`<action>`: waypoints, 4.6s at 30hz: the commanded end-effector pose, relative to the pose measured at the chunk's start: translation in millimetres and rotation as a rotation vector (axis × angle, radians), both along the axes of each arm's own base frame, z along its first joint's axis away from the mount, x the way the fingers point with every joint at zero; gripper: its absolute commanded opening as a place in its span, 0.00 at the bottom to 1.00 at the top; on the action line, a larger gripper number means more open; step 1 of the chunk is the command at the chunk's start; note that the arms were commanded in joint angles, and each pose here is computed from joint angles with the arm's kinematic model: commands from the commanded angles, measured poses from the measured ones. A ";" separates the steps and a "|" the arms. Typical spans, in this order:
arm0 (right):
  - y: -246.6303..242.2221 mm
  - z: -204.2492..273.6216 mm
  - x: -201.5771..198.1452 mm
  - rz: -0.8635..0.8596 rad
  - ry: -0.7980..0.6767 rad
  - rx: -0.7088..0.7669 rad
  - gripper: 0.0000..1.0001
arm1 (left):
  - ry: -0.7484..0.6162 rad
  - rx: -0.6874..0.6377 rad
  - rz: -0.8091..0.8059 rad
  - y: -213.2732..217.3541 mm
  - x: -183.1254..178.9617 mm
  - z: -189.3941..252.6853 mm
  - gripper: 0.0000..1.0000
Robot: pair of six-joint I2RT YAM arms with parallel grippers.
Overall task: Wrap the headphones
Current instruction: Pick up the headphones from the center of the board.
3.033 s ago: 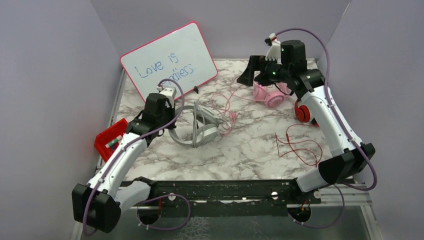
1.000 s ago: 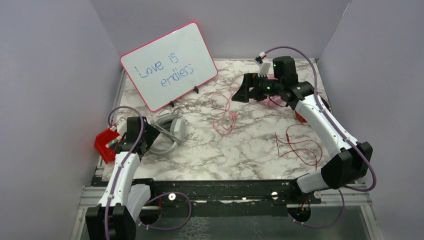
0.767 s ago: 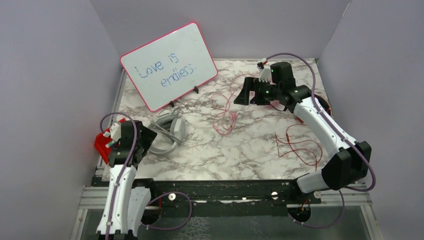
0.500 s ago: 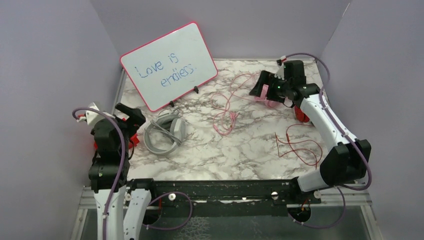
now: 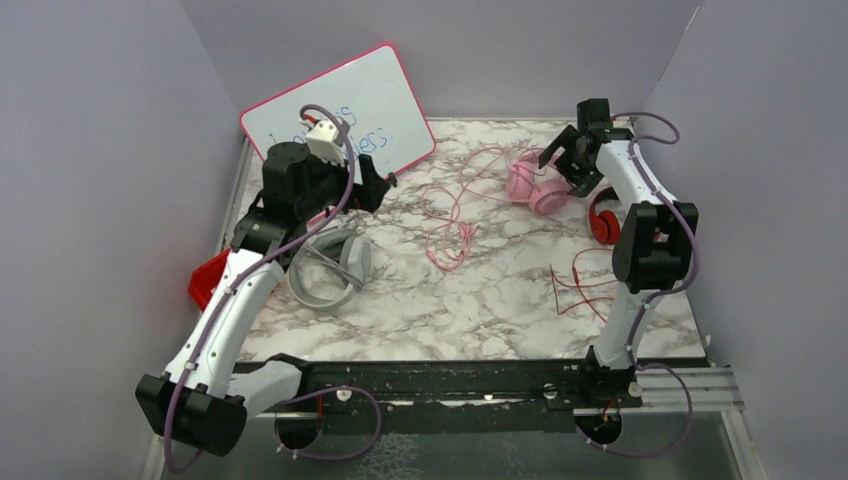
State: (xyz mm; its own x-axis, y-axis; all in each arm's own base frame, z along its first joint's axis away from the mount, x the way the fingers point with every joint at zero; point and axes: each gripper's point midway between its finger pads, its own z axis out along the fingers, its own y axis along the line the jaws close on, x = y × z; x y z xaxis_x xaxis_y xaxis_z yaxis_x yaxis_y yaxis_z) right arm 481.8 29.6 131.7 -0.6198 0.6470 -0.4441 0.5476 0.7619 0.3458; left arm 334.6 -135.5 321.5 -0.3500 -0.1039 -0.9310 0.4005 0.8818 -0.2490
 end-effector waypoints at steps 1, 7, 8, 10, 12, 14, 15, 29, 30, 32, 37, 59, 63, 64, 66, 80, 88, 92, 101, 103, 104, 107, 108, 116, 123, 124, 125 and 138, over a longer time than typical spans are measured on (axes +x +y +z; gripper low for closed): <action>-22.0 -26.4 -18.4 -0.254 0.148 -0.006 1.00 | -0.124 -0.006 -0.221 -45.9 -31.7 25.9 0.99; -14.2 -58.6 -11.3 -0.330 0.181 0.068 1.00 | -0.116 -0.005 -0.266 -56.7 -45.8 15.8 0.98; -9.6 -64.0 -11.8 -0.342 0.206 0.093 0.98 | -0.116 -0.001 -0.264 -56.2 -45.8 15.8 0.98; -2.4 -74.5 -10.3 -0.351 0.227 0.138 0.95 | -0.125 0.007 -0.254 -54.5 -45.2 19.4 0.98; 1.1 -82.7 -9.4 -0.360 0.231 0.160 0.87 | -0.134 0.013 -0.246 -53.2 -43.4 22.6 0.98; -0.5 -87.1 -11.1 -0.384 0.235 0.159 0.82 | -0.135 0.020 -0.242 -53.4 -40.5 24.1 0.98; 0.8 -87.5 -11.4 -0.384 0.232 0.167 0.77 | -0.132 0.022 -0.236 -53.2 -38.5 24.8 0.98; -20.7 34.8 -29.7 0.061 -0.158 -0.182 0.01 | -0.055 -0.035 -0.224 -73.4 -1.2 43.6 0.98; -19.2 49.3 -32.2 0.138 -0.202 -0.231 0.01 | -0.044 -0.054 -0.227 -77.1 1.9 46.5 0.98; 1.8 83.0 -32.3 0.365 -0.360 -0.273 0.01 | -0.033 -0.081 -0.242 -84.5 7.7 52.7 0.99; 87.9 167.8 -60.5 0.853 -0.791 -0.510 0.01 | -0.032 -0.169 -0.288 -102.7 18.8 85.3 0.98; 202.9 256.3 -80.3 1.317 -1.019 -0.617 0.01 | 0.104 -0.331 -0.538 -145.0 -37.8 82.7 0.97; 200.0 246.8 -78.6 1.327 -1.020 -0.658 0.01 | -0.011 -0.270 -0.338 -110.9 -30.2 101.1 0.97; 199.1 245.0 -78.3 1.333 -1.017 -0.673 0.01 | -0.015 -0.258 -0.266 -99.7 -26.8 100.8 0.98; 200.4 242.0 -80.9 1.368 -1.020 -0.695 0.01 | -0.019 -0.242 -0.192 -86.6 -22.5 99.1 0.99; 226.2 235.3 -108.0 1.570 -1.116 -0.779 0.01 | 0.245 -0.256 -0.512 -139.4 -27.7 53.4 0.87; 227.0 236.7 -105.6 1.550 -1.111 -0.799 0.01 | 0.322 -0.256 -0.505 -136.5 -37.9 22.8 0.92; 231.7 236.0 -106.6 1.562 -1.102 -0.789 0.01 | 0.350 -0.252 -0.500 -138.4 -35.1 8.6 0.99; 236.3 228.0 -103.2 1.556 -1.082 -0.792 0.01 | 0.376 -0.300 -0.587 -149.1 -41.2 10.7 0.68; 235.0 226.7 -100.5 1.539 -1.073 -0.794 0.02 | 0.389 -0.305 -0.594 -147.3 -44.6 7.8 0.72; 235.0 226.3 -99.7 1.534 -1.070 -0.790 0.02 | 0.388 -0.305 -0.588 -145.1 -46.0 7.0 0.83; 234.4 231.2 -98.2 1.507 -1.080 -0.786 0.02 | 0.396 -0.304 -0.586 -142.5 -51.3 2.5 0.94; 234.9 231.8 -97.9 1.505 -1.082 -0.784 0.03 | 0.405 -0.306 -0.589 -143.1 -52.1 0.2 0.93; 233.2 227.9 -93.8 1.482 -1.069 -0.791 0.14 | 0.359 -0.319 -0.531 -126.1 -33.0 13.0 0.48; 229.4 237.7 -90.5 1.354 -1.071 -0.714 0.64 | 0.355 -0.400 -0.532 -99.6 -21.2 23.9 0.30; 229.1 240.6 -90.5 1.330 -1.066 -0.687 0.68 | 0.356 -0.410 -0.539 -97.3 -21.0 24.5 0.30; 227.7 245.0 -90.0 1.304 -1.063 -0.658 0.73 | 0.354 -0.421 -0.548 -95.2 -21.0 26.3 0.30; 53.1 290.5 -52.8 0.688 -0.924 0.000 1.00 | 0.239 -0.549 -0.537 -79.4 -8.8 74.6 0.29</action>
